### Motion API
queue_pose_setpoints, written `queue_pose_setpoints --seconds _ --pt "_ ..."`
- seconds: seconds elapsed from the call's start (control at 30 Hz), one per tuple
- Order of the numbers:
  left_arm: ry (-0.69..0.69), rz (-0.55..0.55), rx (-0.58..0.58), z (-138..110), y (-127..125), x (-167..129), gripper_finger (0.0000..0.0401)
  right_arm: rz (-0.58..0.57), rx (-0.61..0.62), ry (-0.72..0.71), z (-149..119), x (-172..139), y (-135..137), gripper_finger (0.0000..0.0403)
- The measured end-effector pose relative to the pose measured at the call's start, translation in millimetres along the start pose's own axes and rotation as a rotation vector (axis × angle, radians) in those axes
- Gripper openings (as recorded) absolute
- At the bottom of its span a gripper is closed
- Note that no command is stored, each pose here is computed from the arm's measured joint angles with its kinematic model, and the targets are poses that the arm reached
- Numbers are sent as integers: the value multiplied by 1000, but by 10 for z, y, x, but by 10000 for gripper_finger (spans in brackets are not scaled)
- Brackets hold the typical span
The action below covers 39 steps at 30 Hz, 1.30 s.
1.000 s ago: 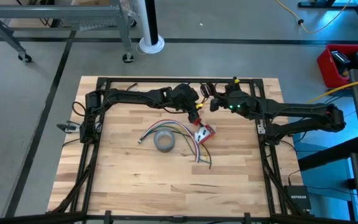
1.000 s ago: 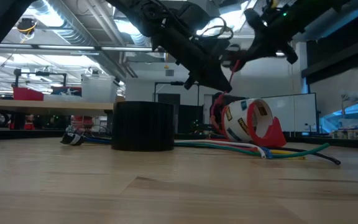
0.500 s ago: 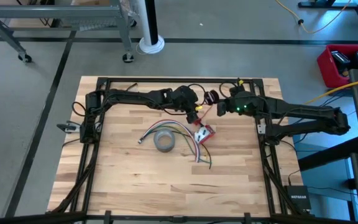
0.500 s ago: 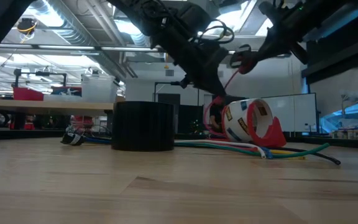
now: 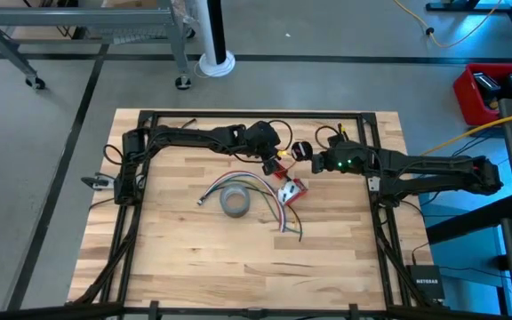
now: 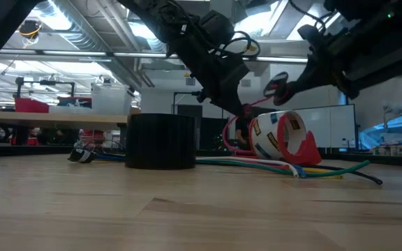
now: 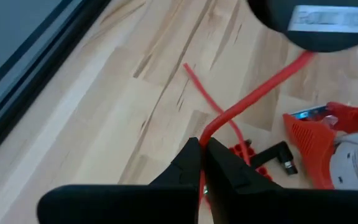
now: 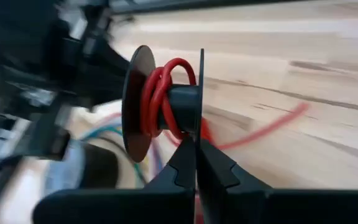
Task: Coil cords
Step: Coil the red wire on the black spool
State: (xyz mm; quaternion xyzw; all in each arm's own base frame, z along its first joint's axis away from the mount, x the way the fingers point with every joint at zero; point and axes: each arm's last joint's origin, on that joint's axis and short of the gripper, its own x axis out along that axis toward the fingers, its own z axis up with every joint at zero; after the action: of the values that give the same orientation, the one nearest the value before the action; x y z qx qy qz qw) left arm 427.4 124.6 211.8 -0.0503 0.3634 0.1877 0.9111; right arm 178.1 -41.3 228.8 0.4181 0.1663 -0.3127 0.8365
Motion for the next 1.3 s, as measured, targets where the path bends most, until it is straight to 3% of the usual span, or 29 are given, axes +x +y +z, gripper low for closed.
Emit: queue_pose_setpoints --seconds 0.13,0.37,0.93,1.3 --pt "4 10 -7 0 67 7 0 77 15 -18 -73 47 -67 3" --pt "5 16 49 -2 83 9 20 108 34 -51 -166 119 -167 3" --pt "12 -1 73 -16 -23 -1 151 215 49 -126 -93 99 -72 3" --pt "165 30 87 -164 -20 -16 159 227 53 -139 -81 95 -59 3"
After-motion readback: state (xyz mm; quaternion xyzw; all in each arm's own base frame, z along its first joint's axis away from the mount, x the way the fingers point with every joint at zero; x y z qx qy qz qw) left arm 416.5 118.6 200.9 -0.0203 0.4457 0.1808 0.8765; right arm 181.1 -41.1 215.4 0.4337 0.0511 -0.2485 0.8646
